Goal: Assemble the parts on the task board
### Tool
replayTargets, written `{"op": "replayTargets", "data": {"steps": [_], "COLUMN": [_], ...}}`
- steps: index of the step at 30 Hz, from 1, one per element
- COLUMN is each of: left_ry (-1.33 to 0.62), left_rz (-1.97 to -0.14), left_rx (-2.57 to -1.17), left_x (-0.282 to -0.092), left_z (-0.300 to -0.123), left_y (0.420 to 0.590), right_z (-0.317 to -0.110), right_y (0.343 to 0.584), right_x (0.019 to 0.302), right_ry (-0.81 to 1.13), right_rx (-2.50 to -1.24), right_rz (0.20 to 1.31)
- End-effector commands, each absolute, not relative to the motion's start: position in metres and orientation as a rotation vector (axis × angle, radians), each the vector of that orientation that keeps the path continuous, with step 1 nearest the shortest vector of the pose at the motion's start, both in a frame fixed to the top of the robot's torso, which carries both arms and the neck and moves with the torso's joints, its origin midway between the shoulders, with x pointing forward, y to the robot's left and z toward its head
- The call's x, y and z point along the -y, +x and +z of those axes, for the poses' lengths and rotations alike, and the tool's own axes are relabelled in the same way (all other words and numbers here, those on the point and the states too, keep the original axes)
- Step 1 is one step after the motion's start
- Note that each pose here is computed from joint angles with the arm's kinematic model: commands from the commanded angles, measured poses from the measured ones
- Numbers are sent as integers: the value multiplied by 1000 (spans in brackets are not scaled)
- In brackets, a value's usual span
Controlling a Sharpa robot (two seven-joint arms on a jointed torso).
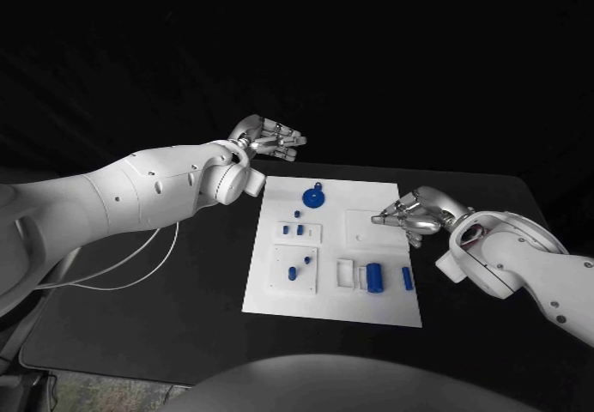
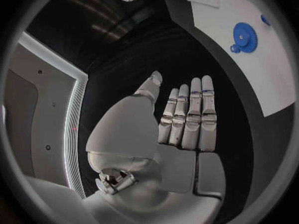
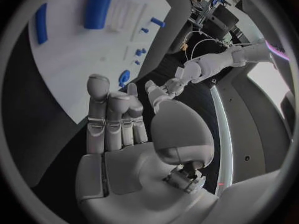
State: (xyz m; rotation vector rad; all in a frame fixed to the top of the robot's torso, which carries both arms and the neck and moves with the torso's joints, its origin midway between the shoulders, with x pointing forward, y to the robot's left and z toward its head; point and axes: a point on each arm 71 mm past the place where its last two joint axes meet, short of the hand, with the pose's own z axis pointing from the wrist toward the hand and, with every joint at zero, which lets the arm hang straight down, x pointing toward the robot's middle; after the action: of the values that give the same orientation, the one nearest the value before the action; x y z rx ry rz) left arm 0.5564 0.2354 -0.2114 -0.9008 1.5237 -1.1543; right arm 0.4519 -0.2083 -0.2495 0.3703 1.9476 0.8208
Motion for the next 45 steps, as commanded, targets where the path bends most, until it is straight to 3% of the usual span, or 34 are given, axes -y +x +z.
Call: {"op": "replayTargets", "data": {"steps": [1,9,15,28,45], "left_ry": [-952,-956,-959,-907,-884], "left_rz": [-1268,-1299,-1298,-1330,-1331], "left_rx": [-1466,-1451,-1447,-1509,-1541], "left_x": [-236,-246,-252,-251,-252], "left_z": [-208,-206,-206,-208,-211], "left_y": [555,547,541,532,530], "right_z": [-265,-278,-289,-311,-321], "right_y": [444,435,429,418,413], "right_x": [212,220,221,208,186], "right_ry": [335,336,349,356,330], "right_rx": [-2191,-2336,-2384,-2452,-2459], "right_rz": [701,510,427,374,393]}}
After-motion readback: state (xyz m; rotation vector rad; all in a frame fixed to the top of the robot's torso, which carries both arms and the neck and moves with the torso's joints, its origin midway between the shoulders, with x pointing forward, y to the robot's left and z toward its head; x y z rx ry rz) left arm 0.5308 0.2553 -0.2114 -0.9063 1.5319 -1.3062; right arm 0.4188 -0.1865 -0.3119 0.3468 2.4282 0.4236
